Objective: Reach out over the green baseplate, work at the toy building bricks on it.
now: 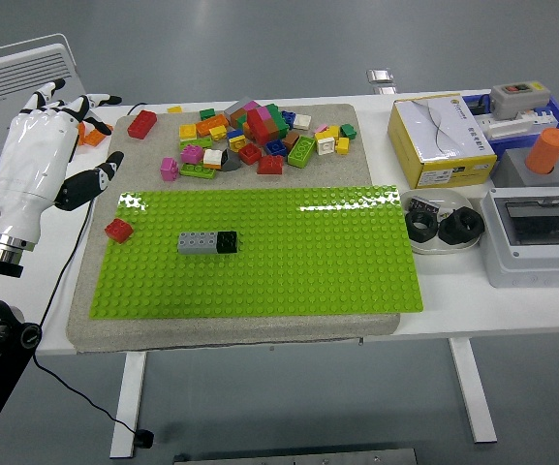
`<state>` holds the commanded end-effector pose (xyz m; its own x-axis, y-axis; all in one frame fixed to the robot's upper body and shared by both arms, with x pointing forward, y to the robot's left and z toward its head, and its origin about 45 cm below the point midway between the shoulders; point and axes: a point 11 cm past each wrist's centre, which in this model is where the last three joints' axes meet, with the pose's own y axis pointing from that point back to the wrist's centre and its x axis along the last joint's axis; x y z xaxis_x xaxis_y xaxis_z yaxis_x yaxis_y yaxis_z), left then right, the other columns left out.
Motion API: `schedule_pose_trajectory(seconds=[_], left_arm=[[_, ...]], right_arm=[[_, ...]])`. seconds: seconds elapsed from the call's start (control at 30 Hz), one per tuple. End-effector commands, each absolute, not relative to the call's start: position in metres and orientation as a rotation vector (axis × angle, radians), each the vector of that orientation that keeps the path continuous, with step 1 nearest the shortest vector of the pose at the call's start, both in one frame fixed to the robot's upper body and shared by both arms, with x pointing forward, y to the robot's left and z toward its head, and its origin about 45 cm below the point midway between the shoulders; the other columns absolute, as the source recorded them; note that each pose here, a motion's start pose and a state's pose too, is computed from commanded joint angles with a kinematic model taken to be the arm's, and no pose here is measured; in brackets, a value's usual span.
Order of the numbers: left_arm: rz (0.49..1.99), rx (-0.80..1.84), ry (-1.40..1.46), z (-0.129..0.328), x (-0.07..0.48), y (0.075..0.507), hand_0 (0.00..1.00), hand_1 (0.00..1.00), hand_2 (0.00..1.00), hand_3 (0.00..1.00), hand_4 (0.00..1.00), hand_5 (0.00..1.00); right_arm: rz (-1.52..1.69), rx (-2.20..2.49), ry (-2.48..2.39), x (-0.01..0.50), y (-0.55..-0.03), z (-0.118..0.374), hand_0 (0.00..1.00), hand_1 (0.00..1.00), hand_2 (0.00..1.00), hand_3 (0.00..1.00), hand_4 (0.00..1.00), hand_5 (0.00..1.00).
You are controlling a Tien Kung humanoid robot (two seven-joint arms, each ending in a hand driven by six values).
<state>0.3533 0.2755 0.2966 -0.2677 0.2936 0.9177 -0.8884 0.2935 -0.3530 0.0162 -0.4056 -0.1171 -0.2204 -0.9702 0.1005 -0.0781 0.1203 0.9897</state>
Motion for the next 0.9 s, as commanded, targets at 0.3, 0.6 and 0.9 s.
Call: schedule_pose_trajectory(seconds=[0.3, 0.6, 0.9], left_arm=[[1.059, 0.764, -1.411, 0.276, 0.378, 0.282, 0.961, 0.744, 0.622, 0.778, 0.794, 0.002], [0.894, 0.903, -1.226, 0.245, 0.406, 0.296, 0.989, 0.824, 0.637, 0.776, 0.79, 0.002], [0.886, 0.925, -1.222, 0.237, 0.415, 0.3, 0.984, 0.794, 0.609, 0.797, 0.786, 0.002]], right_arm=[[-1.226, 1.083, -1.495, 0.02, -0.408, -0.116, 0.696, 0.64, 0.781, 0.913, 0.923, 0.998], [-1.211, 1.086, -1.504, 0.025, -0.413, -0.114, 0.697, 0.637, 0.775, 0.907, 0.924, 0.998], [-1.206, 1.087, -1.507, 0.027, -0.414, -0.114, 0.698, 0.634, 0.773, 0.904, 0.923, 0.998]])
